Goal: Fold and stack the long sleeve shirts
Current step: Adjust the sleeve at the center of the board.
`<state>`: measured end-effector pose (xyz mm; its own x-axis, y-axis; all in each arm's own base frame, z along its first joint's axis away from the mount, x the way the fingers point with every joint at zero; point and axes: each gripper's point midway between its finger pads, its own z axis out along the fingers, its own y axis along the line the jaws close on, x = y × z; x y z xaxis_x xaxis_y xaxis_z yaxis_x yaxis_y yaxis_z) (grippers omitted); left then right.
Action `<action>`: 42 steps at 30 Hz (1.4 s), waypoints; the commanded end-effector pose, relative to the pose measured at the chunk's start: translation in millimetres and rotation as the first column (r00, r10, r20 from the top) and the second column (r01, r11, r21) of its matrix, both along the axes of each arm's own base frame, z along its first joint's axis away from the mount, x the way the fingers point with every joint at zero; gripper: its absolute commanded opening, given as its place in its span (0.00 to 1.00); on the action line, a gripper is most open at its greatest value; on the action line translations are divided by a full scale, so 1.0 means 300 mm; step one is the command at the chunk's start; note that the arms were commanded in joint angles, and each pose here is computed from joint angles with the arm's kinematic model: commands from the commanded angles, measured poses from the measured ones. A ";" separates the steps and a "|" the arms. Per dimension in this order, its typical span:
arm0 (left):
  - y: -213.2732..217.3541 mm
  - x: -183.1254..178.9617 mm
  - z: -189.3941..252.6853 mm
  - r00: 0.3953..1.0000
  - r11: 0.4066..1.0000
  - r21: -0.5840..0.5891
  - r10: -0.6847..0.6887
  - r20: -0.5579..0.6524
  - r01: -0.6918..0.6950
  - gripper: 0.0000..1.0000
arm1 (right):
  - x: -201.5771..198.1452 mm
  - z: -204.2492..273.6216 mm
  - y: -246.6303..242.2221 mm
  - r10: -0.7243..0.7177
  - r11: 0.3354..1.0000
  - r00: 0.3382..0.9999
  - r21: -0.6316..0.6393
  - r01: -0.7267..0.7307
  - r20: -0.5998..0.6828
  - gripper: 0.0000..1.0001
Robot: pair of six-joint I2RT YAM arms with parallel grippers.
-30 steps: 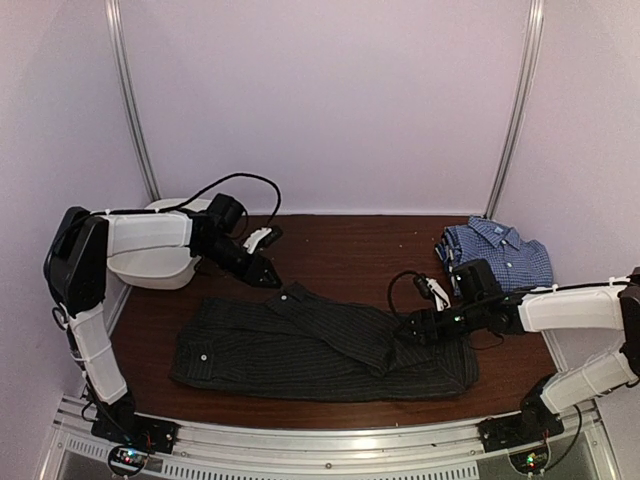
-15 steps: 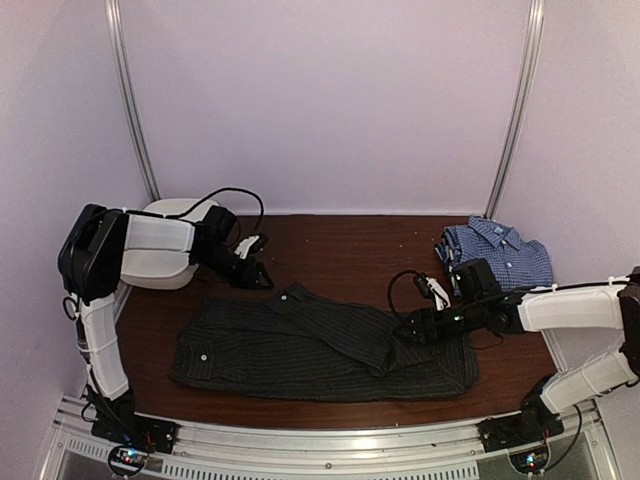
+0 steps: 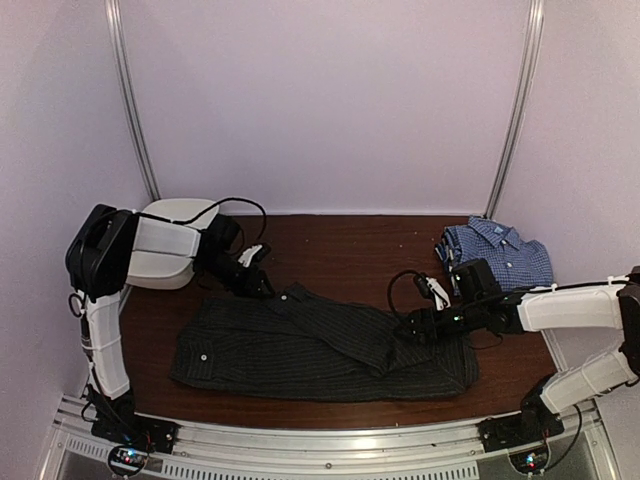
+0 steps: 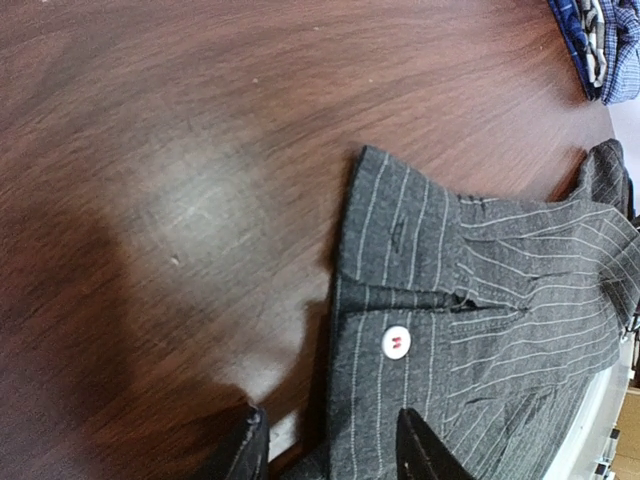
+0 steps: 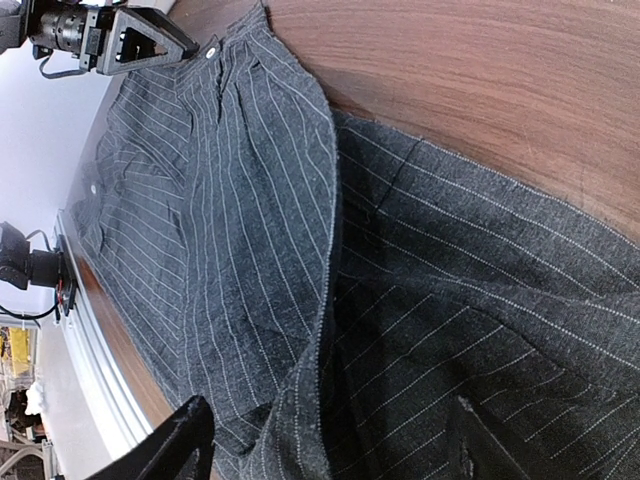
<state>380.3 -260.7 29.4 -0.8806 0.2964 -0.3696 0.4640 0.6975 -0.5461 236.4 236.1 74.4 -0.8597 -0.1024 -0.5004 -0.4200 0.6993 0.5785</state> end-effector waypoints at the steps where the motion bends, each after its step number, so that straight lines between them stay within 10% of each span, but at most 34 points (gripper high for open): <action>1: -0.047 -0.049 -0.067 0.998 0.999 -0.011 -0.041 -0.050 0.040 0.41 | 0.026 0.014 0.015 -0.007 1.000 0.999 0.011 0.006 0.038 0.81; 17: -0.087 -0.065 -0.081 0.997 0.998 -0.034 -0.051 -0.052 0.050 0.00 | 0.019 -0.020 0.005 -0.017 1.000 1.000 -0.001 0.017 0.023 0.80; 42: 0.029 -0.098 0.307 0.978 0.997 -0.044 0.076 0.194 -0.069 0.00 | 0.022 -0.019 -0.001 -0.021 1.000 0.999 -0.009 0.021 0.032 0.79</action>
<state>363.7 -268.2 121.8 -0.7844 0.2466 -0.5692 0.5617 0.6718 -0.4830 241.2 236.0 68.0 -0.8559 -0.0899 -0.5092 -0.4147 0.7075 0.5722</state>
